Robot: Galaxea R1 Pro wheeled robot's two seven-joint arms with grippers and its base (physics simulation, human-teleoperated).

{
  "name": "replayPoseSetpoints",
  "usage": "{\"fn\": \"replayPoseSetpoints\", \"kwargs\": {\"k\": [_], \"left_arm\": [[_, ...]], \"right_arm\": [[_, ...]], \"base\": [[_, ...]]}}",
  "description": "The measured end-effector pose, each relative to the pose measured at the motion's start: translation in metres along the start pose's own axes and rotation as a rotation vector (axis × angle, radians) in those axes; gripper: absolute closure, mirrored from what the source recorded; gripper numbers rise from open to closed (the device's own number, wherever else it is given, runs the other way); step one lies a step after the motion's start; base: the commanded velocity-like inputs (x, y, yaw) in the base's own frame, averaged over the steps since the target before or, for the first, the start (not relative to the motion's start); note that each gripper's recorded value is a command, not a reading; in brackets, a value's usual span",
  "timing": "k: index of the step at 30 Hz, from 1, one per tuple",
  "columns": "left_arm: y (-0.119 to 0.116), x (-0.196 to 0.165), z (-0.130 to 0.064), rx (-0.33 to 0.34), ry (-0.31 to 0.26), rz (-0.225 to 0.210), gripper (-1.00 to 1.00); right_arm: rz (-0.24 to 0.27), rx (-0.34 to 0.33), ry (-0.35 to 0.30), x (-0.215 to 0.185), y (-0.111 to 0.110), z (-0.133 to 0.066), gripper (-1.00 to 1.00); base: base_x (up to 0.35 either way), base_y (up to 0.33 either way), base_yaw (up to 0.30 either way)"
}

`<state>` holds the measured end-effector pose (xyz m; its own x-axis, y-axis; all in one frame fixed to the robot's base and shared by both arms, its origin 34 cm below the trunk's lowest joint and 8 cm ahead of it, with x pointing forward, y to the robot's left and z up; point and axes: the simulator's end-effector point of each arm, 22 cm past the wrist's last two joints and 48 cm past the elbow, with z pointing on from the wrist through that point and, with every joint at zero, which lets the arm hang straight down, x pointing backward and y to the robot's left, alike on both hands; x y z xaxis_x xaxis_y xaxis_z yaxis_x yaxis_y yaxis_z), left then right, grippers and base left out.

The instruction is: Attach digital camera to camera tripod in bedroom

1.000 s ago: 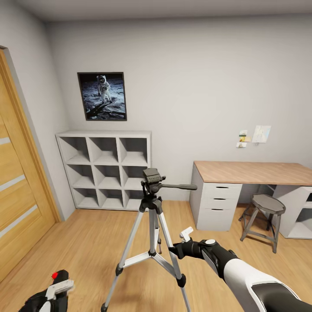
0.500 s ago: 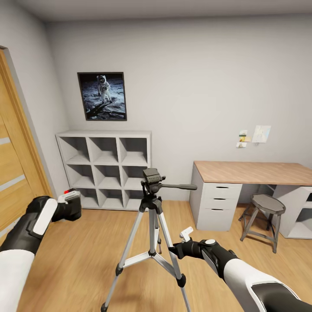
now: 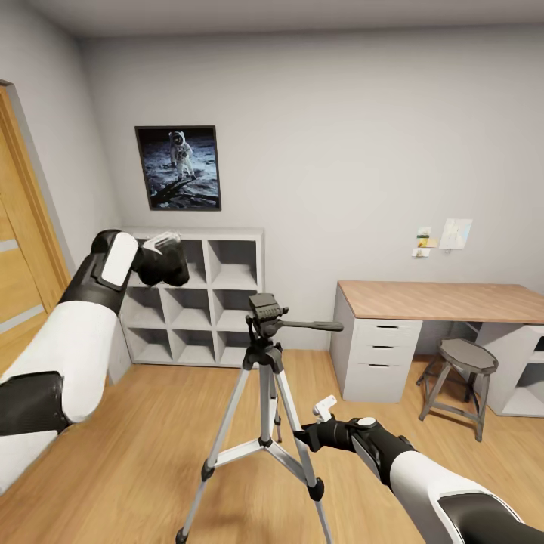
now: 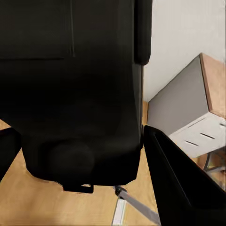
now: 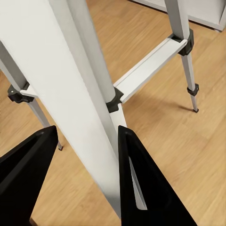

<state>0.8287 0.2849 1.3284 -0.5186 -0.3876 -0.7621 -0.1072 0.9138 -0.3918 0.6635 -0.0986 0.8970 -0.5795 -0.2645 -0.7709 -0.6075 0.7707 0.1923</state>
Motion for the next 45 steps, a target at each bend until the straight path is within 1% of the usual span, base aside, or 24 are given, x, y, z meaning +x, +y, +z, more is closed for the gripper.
{"fn": "replayPoseSetpoints", "kwargs": {"k": [1,2,3,4,5,6,7,9,10,11,13,14,18,19,20,23,24,30,45], "left_arm": [[-0.028,-0.008,-0.004,0.025,-0.002,0.016,1.00],[-0.051,-0.013,-0.009,0.067,-0.007,0.012,1.00],[-0.062,-0.018,-0.012,0.066,-0.011,0.032,1.00],[-0.080,-0.021,-0.016,0.091,-0.015,0.037,1.00],[-0.109,-0.028,-0.025,0.122,-0.026,0.058,1.00],[-0.132,-0.031,-0.032,0.167,-0.031,0.056,1.00],[-0.142,-0.034,-0.036,0.166,-0.036,0.076,1.00],[-0.168,-0.037,-0.045,0.202,-0.041,0.090,1.00],[-0.185,-0.037,-0.051,0.220,-0.044,0.104,1.00],[-0.193,-0.037,-0.053,0.230,-0.043,0.110,1.00],[-0.200,-0.036,-0.055,0.228,-0.043,0.129,1.00],[-0.205,-0.034,-0.055,0.221,-0.041,0.148,1.00],[-0.210,-0.028,-0.053,0.195,-0.039,0.202,1.00],[-0.213,-0.027,-0.053,0.187,-0.042,0.227,1.00],[-0.214,-0.027,-0.054,0.181,-0.045,0.240,1.00],[-0.218,-0.027,-0.056,0.173,-0.056,0.267,1.00],[-0.221,-0.029,-0.059,0.174,-0.067,0.278,1.00],[-0.232,-0.040,-0.073,0.190,-0.114,0.297,1.00],[-0.239,-0.039,-0.076,0.206,-0.120,0.302,1.00]], "right_arm": [[0.000,0.000,0.000,0.000,0.000,0.000,1.00],[0.000,0.000,0.000,0.000,0.000,0.000,1.00],[0.000,0.000,0.000,0.000,0.000,0.000,1.00],[0.000,0.000,0.000,0.000,0.000,0.000,1.00],[0.000,0.000,0.000,0.000,0.000,0.000,1.00],[0.000,0.001,0.000,0.000,0.000,0.000,1.00],[0.000,0.001,0.000,0.000,0.000,0.000,1.00],[0.000,0.000,0.000,0.000,0.000,0.000,1.00],[0.000,0.001,0.000,0.000,0.000,0.000,1.00],[0.000,0.000,0.000,0.000,0.000,0.000,1.00],[0.000,0.000,0.000,0.000,0.000,0.000,1.00],[0.000,0.000,0.000,0.000,0.000,0.000,1.00],[0.002,0.000,0.000,0.000,0.000,0.000,1.00],[0.001,0.000,0.000,0.000,0.000,0.000,1.00],[0.001,0.000,0.000,0.000,0.000,0.000,1.00],[0.001,0.000,0.000,0.000,0.000,0.000,1.00],[0.001,0.000,0.000,0.000,0.000,0.000,1.00],[0.001,0.000,0.000,0.000,0.000,0.000,1.00],[0.002,0.000,0.000,0.000,0.000,0.000,1.00]], "base": [[0.000,0.000,0.000],[0.000,0.000,0.000],[0.000,0.000,0.000],[0.000,0.000,0.000],[0.000,0.000,0.000],[0.000,0.000,0.000],[0.000,0.000,0.000],[0.000,0.000,0.000],[0.000,0.000,0.000],[0.000,0.000,0.000],[0.000,0.000,0.000],[0.000,0.000,0.000],[0.000,0.000,0.000],[0.000,0.000,0.000],[0.000,0.000,0.000],[0.000,0.000,0.000],[0.000,0.000,0.000],[0.000,0.000,0.000],[0.000,0.000,0.000]]}}
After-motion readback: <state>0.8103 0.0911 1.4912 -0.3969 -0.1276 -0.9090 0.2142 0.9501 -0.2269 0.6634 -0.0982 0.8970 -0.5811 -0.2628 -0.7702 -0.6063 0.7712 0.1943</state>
